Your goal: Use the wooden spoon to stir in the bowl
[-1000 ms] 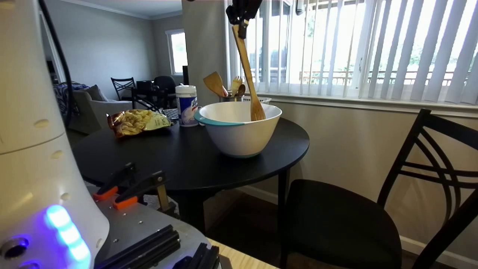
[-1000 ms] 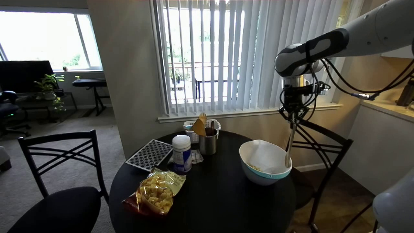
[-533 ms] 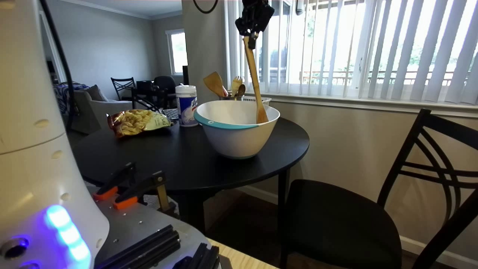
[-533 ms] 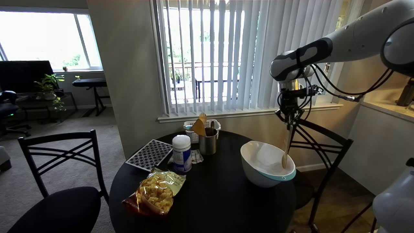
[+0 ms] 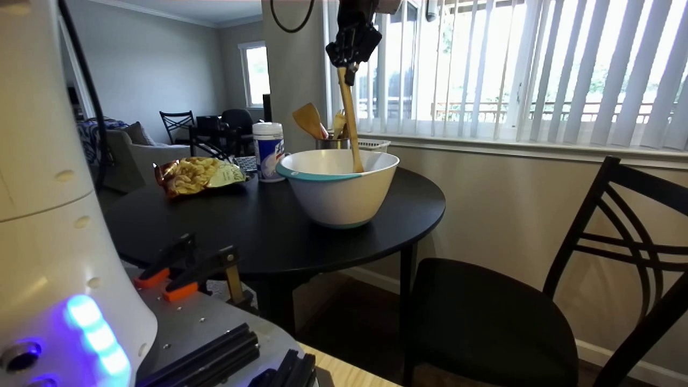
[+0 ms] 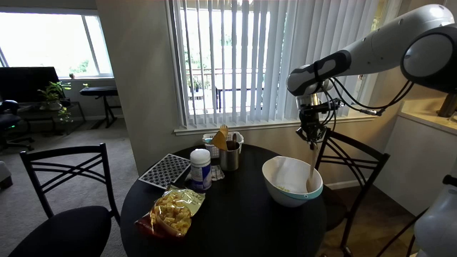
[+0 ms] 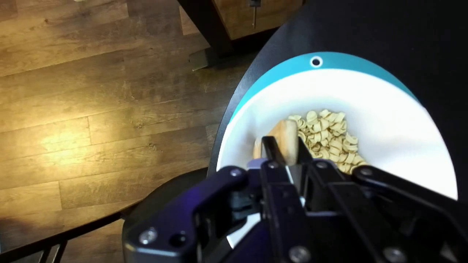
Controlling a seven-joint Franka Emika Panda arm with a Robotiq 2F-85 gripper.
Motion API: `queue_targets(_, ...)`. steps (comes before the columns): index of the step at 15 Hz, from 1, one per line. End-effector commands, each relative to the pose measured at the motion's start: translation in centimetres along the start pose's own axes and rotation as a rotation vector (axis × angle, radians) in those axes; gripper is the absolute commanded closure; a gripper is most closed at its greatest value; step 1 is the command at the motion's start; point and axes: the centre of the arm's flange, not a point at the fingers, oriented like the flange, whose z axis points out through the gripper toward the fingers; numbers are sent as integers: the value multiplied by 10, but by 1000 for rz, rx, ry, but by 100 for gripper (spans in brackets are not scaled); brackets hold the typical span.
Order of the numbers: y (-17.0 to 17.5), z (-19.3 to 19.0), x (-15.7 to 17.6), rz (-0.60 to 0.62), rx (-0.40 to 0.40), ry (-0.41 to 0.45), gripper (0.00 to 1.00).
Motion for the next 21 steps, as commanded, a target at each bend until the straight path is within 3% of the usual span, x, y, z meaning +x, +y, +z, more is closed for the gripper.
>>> queue_targets(1,-21,6,-3,-86,-84,-76,97)
queue_targets(5,-42,16,-5,-149,-128,-136,97)
queue_targets(12,-72,34,0,-313,-137,-235,97)
queue_targets(21,-128,25,12,-475,-129,-259,97)
